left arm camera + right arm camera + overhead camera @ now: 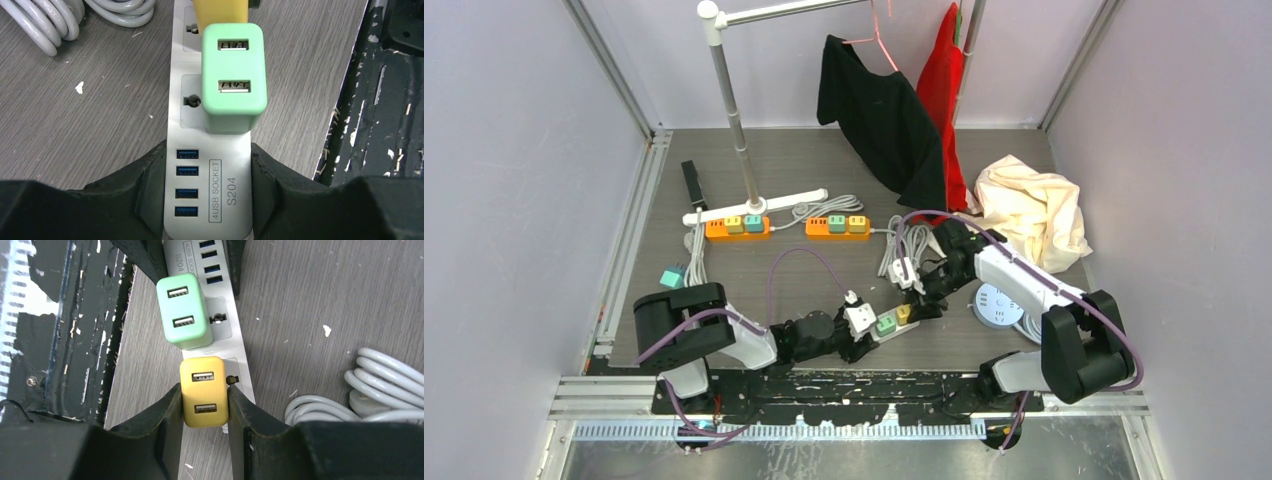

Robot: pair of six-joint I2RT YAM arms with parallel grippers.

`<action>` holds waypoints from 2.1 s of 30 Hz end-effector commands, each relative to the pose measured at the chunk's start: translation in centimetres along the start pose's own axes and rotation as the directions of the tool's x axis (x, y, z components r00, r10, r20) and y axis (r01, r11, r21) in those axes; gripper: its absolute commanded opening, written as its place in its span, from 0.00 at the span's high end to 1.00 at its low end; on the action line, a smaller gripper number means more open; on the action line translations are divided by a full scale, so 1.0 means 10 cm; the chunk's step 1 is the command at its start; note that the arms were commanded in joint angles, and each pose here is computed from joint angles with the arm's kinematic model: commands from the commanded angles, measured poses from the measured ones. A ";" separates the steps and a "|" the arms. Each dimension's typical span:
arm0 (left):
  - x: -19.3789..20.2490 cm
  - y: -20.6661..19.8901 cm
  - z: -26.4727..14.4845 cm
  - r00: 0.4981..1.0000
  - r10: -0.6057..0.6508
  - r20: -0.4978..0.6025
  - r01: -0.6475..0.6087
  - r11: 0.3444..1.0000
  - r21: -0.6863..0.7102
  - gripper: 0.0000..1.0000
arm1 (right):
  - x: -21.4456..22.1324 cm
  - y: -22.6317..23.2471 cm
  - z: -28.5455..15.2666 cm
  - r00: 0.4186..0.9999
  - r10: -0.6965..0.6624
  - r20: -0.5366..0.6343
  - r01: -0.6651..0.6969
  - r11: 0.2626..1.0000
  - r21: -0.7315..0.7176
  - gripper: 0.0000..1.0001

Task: Pull the plug off the socket
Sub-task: Remove the plug from the socket, then place the plug at the center of the board.

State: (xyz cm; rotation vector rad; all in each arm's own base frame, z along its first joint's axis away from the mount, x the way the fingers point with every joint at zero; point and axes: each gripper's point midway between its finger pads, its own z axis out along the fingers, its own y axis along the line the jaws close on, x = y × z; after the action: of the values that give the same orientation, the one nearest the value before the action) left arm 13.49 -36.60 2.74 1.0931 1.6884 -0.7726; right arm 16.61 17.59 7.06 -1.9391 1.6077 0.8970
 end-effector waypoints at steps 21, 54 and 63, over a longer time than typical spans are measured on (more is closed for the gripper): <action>0.41 -0.05 -0.10 0.979 -0.034 -0.200 0.037 0.999 0.008 1.00 | -0.16 0.10 -0.26 0.989 -0.042 0.141 0.046 0.999 -0.029 0.99; 0.28 -0.04 -0.17 0.972 -0.064 -0.225 0.064 0.998 -0.010 0.74 | -0.39 -0.13 -0.67 0.963 0.201 0.181 -0.220 0.971 0.091 0.97; 0.14 -0.07 -0.16 0.981 -0.108 -0.162 0.108 0.994 -0.006 0.48 | -0.31 -0.26 -0.69 0.946 0.285 0.151 -0.305 0.944 0.128 0.96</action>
State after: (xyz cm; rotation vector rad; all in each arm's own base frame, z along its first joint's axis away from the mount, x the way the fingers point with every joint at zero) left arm 12.73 -36.03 2.49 1.1204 1.8484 -0.7526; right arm 18.90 14.93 12.37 -1.5885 1.8639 0.9946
